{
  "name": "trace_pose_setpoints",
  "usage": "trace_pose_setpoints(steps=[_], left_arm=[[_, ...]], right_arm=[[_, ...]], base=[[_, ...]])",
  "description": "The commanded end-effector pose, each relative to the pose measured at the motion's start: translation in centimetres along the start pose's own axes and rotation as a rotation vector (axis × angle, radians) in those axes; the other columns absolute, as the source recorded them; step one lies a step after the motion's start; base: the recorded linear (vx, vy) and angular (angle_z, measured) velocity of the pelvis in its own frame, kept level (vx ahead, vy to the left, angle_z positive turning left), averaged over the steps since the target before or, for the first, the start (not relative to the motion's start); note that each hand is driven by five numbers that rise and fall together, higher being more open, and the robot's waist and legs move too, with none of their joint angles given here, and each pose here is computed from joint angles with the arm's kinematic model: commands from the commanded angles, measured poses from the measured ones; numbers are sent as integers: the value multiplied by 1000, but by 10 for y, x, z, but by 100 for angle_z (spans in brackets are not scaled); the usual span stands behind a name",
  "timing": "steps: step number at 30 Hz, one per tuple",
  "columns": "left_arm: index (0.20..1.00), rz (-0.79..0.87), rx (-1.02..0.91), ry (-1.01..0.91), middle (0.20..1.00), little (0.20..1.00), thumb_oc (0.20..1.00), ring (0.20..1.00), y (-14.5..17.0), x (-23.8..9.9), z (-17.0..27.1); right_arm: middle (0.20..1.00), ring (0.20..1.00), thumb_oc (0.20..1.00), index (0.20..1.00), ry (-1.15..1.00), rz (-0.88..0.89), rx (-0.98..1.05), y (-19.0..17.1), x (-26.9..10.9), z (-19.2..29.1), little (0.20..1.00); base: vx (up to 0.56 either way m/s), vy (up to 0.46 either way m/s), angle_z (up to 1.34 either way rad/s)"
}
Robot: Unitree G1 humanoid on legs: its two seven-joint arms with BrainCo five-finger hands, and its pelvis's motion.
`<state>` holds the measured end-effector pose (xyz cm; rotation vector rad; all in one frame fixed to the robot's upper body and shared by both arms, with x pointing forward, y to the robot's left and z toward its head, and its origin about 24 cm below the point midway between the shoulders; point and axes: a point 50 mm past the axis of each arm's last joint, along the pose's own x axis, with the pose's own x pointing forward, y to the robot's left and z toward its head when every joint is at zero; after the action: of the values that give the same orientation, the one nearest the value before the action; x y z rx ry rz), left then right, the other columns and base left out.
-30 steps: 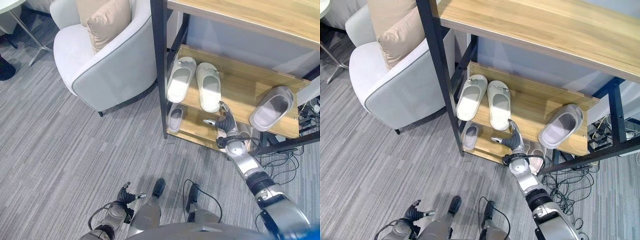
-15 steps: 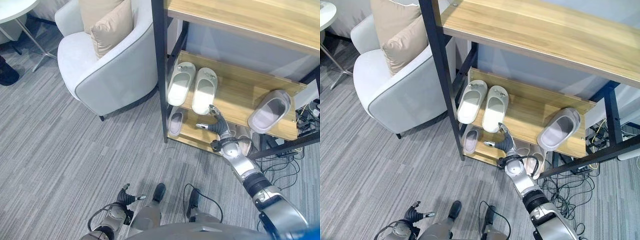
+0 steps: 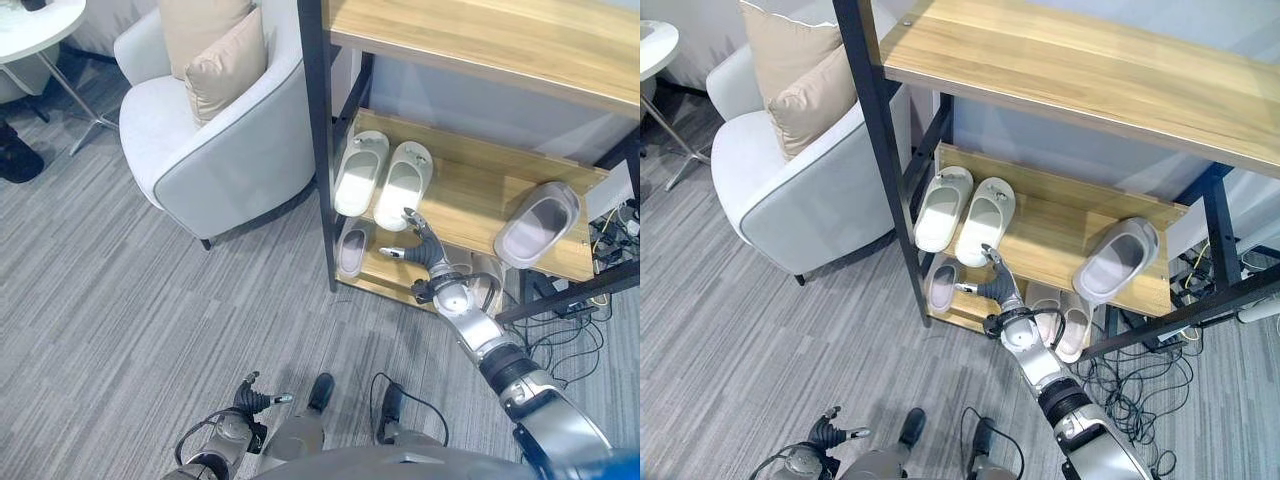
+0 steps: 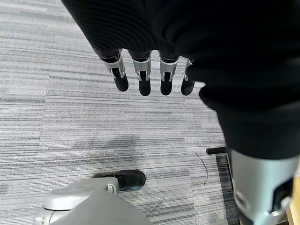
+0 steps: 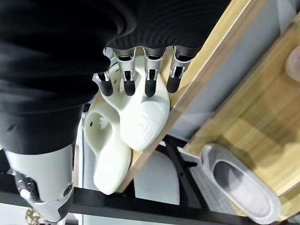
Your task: Arrange the slippers neatly on the shoe rack.
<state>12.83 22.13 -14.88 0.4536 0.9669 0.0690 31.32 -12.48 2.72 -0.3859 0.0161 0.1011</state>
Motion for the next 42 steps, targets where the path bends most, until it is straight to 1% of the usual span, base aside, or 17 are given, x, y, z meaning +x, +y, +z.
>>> trace_pose_setpoints(steps=[1,9,17,19,21,26,27,29,31,35,36,39,42], left_arm=[[1000,8,-6,32,1000,1000,1000,1000,-2,3,3],[1000,5,-6,49,1000,1000,1000,1000,-4,1,-3],[1000,23,-26,55,1000,1000,1000,1000,-1,3,0],[1000,22,-28,60,1000,1000,1000,1000,-2,2,-2],[1000,16,-31,79,1000,1000,1000,1000,-5,0,-7],[1000,15,-49,95,1000,1000,1000,1000,-8,-1,-9],[1000,9,-80,107,1000,1000,1000,1000,-13,-1,-9],[1000,9,-89,111,1000,1000,1000,1000,-14,-2,-10],[1000,6,-107,104,1000,1000,1000,1000,-13,-1,-8],[1000,9,-95,112,1000,1000,1000,1000,-10,-2,-13],[1000,8,-92,111,1000,1000,1000,1000,-9,-2,-14],[1000,-5,-73,110,1000,1000,1000,1000,-9,-3,-16],[1000,-19,-60,116,1000,1000,1000,1000,-11,-4,-19]], right_arm=[[1000,1000,1000,1000,-165,-30,41,-4,16,41,1000],[1000,1000,1000,1000,-139,-39,79,-2,17,37,1000],[1000,1000,1000,1000,-75,-4,144,16,22,33,1000],[1000,1000,1000,1000,-76,-11,151,16,22,34,1000],[1000,1000,1000,1000,-41,-31,209,18,21,29,1000],[1000,1000,1000,1000,-38,-83,176,11,19,25,1000],[1000,1000,1000,1000,-51,-163,121,-3,13,21,1000],[1000,1000,1000,1000,-61,-193,109,-8,10,20,1000],[1000,1000,1000,1000,-142,-278,65,-32,0,25,1000],[1000,1000,1000,1000,-213,-329,-16,-57,-10,30,1000],[1000,1000,1000,1000,-225,-343,-63,-67,-12,31,1000],[1000,1000,1000,1000,-228,-397,-128,-88,-16,29,1000],[1000,1000,1000,1000,-214,-417,-154,-99,-17,27,1000]], base=[[0,0,0],[0,0,0],[7,8,0],[0,0,0],[0,0,0],[0,0,0],[0,0,0],[0,0,0],[42,-12,1],[19,-21,-10],[16,-34,-17],[14,-50,-12],[-2,-42,-3]])
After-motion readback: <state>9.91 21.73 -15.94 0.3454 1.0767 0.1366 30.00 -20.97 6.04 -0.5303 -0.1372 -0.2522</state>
